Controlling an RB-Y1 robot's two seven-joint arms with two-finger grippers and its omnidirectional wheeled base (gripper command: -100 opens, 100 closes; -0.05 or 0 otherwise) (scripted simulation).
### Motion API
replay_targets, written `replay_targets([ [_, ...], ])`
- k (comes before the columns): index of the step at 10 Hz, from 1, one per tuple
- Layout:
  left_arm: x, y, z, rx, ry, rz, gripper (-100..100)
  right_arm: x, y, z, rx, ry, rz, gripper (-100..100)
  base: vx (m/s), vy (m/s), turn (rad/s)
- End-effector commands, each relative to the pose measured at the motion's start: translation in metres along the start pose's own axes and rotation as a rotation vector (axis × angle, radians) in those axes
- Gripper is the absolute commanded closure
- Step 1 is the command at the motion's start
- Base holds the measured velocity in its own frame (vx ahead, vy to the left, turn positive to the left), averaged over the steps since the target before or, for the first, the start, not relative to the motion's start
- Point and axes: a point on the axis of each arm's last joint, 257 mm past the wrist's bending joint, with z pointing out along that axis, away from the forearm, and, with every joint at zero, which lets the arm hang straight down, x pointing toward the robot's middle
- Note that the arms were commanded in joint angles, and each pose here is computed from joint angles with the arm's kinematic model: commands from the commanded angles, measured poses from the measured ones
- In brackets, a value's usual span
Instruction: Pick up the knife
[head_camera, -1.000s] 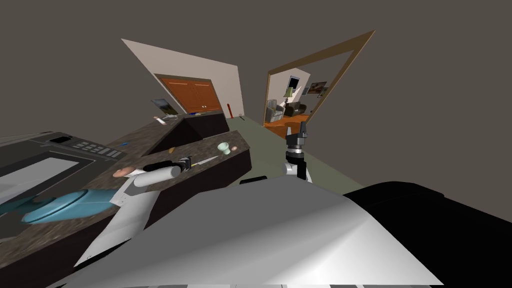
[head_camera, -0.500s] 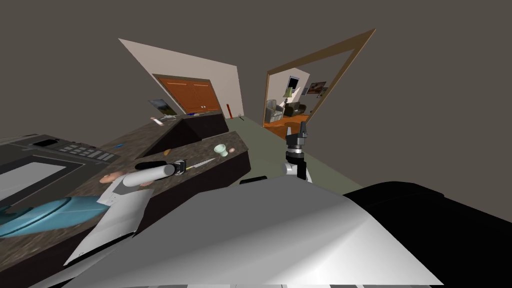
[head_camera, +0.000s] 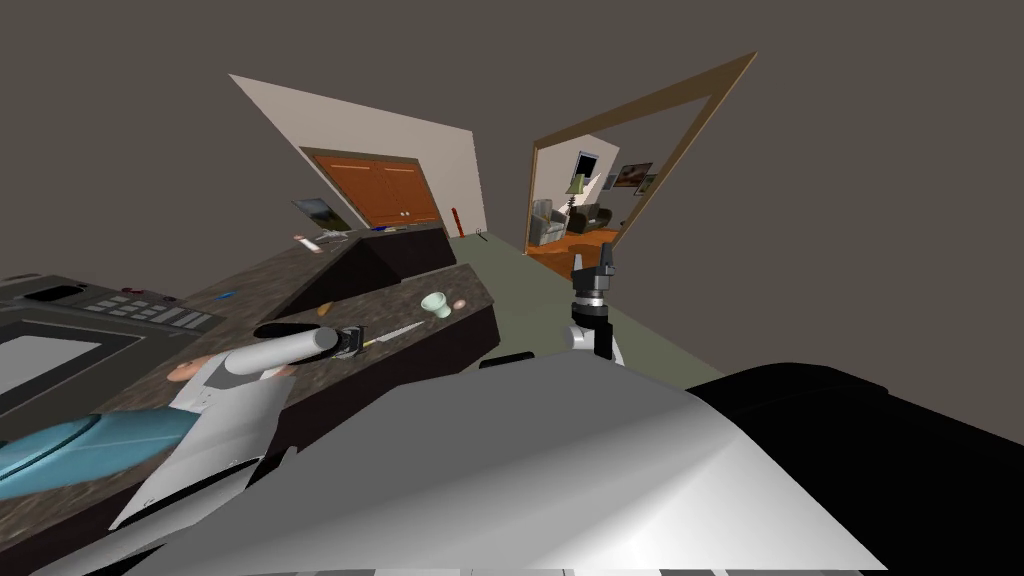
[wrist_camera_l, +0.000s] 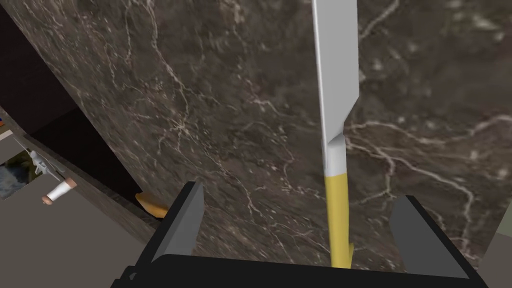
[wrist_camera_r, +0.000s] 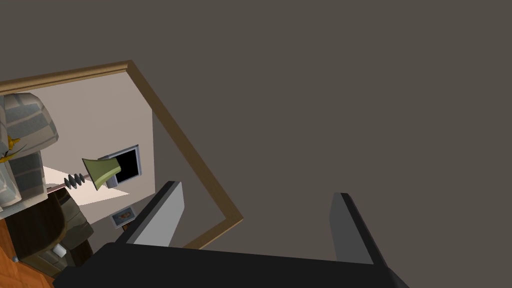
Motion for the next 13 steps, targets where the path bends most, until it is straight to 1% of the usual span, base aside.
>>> replay_targets([
  [1, -0.011, 0.008, 0.000, -0.052, -0.001, -0.020, -100, 0.000, 0.000, 0.000, 0.000, 0.000, 0.000, 0, 0.054, -0.027, -0.011],
  [2, -0.010, 0.015, -0.001, -0.080, 0.004, -0.020, -100, 0.000, 0.000, 0.000, 0.000, 0.000, 0.000, 0, 0.059, -0.026, -0.003],
  [3, -0.018, 0.018, -0.003, -0.111, 0.006, -0.035, -100, 0.000, 0.000, 0.000, 0.000, 0.000, 0.000, 0, 0.077, -0.040, -0.010],
  [4, -0.018, 0.028, -0.002, -0.145, 0.010, -0.040, -100, 0.000, 0.000, 0.000, 0.000, 0.000, 0.000, 0, 0.075, -0.042, -0.002],
  [5, -0.025, 0.032, -0.004, -0.176, 0.015, -0.056, -100, 0.000, 0.000, 0.000, 0.000, 0.000, 0.000, 0, 0.078, -0.037, -0.005],
  [6, -0.024, 0.041, -0.004, -0.207, 0.021, -0.059, -100, 0.000, 0.000, 0.000, 0.000, 0.000, 0.000, 0, 0.063, -0.025, -0.002],
  [7, -0.028, 0.045, -0.007, -0.238, 0.030, -0.071, -100, 0.000, 0.000, 0.000, 0.000, 0.000, 0.000, 0, 0.075, -0.030, -0.008],
  [8, -0.028, 0.054, -0.007, -0.266, 0.034, -0.078, -100, 0.000, 0.000, 0.000, 0.000, 0.000, 0.000, 0, 0.065, -0.022, -0.001],
  [9, -0.031, 0.061, -0.009, -0.303, 0.045, -0.095, -100, 0.000, 0.000, 0.000, 0.000, 0.000, 0.000, 0, 0.064, -0.021, -0.007],
  [10, -0.030, 0.065, -0.010, -0.320, 0.050, -0.095, -100, 0.000, 0.000, 0.000, 0.000, 0.000, 0.000, 0, 0.052, -0.016, -0.003],
  [11, -0.032, 0.073, -0.013, -0.358, 0.064, -0.111, -100, 0.000, 0.000, 0.000, 0.000, 0.000, 0.000, 0, 0.050, -0.020, -0.006],
  [12, -0.031, 0.076, -0.014, -0.370, 0.067, -0.112, -100, 0.000, 0.000, 0.000, 0.000, 0.000, 0.000, 0, 0.045, -0.016, -0.003],
  [13, -0.031, 0.085, -0.017, -0.413, 0.084, -0.126, -100, 0.000, 0.000, 0.000, 0.000, 0.000, 0.000, 0, 0.057, -0.012, -0.004],
])
